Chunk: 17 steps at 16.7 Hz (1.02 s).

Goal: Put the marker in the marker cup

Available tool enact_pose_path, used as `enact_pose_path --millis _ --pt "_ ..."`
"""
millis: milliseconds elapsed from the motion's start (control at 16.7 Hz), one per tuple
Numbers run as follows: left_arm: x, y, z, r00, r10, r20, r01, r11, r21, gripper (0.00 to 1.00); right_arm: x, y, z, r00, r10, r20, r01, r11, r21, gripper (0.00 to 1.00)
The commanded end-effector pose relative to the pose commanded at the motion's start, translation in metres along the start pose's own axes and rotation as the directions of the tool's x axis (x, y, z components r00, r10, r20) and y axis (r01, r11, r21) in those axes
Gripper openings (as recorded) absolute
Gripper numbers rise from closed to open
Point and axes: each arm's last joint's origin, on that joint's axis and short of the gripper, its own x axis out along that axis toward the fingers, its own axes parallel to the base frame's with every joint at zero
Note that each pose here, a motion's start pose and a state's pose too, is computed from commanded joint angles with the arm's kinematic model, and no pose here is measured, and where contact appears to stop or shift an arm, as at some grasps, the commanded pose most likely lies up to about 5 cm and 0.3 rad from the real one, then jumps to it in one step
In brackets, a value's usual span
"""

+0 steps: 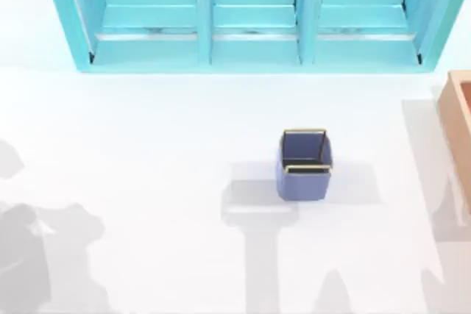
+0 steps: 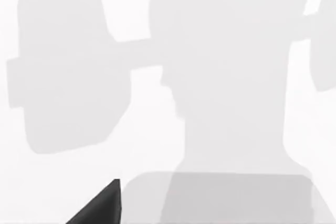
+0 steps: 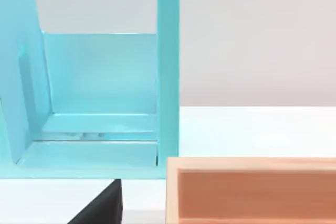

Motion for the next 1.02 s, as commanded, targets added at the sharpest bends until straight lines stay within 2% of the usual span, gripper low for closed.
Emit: enact_pose_path --millis 240,480,780,1020 --pt "0.023 0.022 0.063 0.991 -0.044 -0.127 0.016 0.977 -0.212 1.0 0.0 0.0 0.0 1.0 0.0 0.0 0.0 1.0 0.0 1.0" --pt "0.037 0.049 0.123 0.988 -0.112 -0.109 0.069 0.938 -0.34 1.0 0.0 0.0 0.0 1.0 0.0 0.0 0.0 1.0 0.0 1.0" --pt "0.036 0.073 0.17 0.986 -0.168 -0.007 0.152 0.913 -0.379 1.0 0.0 0.0 0.0 1.0 0.0 0.0 0.0 1.0 0.0 1.0" --pt "0.036 0.074 0.174 0.985 -0.172 0.004 0.161 0.912 -0.379 1.0 0.0 0.0 0.0 1.0 0.0 0.0 0.0 1.0 0.0 1.0"
